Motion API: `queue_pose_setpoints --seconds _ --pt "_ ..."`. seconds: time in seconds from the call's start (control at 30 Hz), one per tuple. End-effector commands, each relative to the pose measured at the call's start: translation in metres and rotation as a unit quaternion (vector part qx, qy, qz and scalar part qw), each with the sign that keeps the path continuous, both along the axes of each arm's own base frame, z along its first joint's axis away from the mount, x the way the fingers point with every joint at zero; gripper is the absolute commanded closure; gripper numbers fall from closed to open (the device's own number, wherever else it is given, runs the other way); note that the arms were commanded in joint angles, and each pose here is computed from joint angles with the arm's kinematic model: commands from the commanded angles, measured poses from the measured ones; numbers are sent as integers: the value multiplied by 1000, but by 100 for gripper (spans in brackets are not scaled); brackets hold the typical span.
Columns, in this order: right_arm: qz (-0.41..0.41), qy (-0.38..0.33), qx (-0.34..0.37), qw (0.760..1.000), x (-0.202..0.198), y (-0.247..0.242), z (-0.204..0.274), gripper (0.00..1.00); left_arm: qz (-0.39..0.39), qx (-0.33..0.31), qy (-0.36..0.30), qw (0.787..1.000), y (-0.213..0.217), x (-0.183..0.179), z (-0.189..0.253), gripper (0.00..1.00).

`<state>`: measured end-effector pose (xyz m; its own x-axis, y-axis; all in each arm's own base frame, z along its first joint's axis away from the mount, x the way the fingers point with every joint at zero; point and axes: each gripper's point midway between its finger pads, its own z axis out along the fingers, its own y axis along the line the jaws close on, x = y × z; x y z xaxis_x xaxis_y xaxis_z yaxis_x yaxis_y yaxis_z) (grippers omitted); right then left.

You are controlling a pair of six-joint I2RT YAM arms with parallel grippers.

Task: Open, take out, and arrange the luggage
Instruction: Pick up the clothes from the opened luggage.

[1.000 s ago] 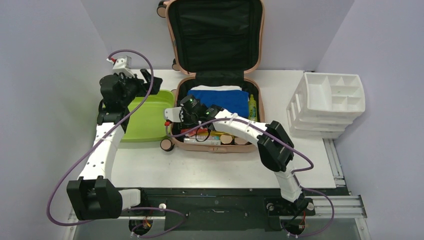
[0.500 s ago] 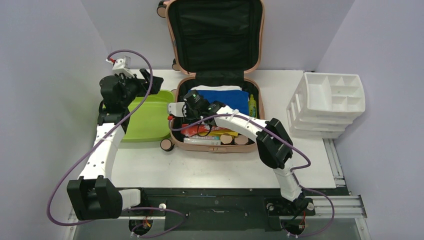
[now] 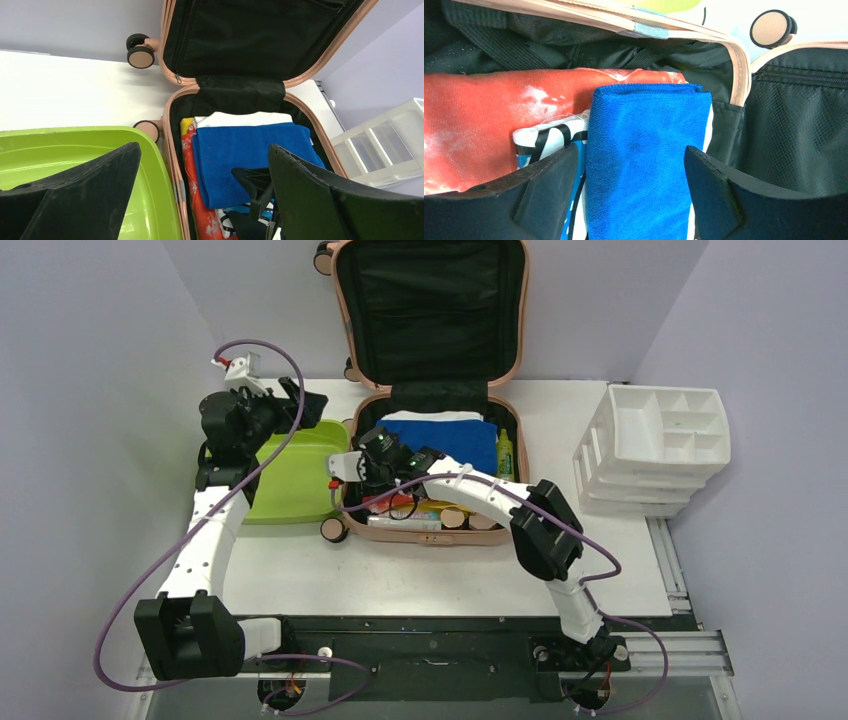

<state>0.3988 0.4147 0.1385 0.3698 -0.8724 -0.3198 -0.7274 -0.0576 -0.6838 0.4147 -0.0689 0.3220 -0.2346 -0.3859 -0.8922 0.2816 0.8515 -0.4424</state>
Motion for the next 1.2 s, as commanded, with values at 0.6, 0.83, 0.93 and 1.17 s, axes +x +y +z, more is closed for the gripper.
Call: queue_pose_setpoints --seconds 0.6,0.83,0.93,1.17 --pt "-60 -101 1 993 27 -2 19 85 17 -82 58 995 -4 17 -26 4" --pt "-66 -46 64 995 30 -9 48 92 -22 -121 127 984 -48 16 -43 4" --pt "-69 -19 88 994 29 -11 56 93 -34 -137 156 978 -62 17 -53 3" --pt "-70 4 119 990 28 -15 74 95 -50 -166 204 963 -87 13 -76 3"
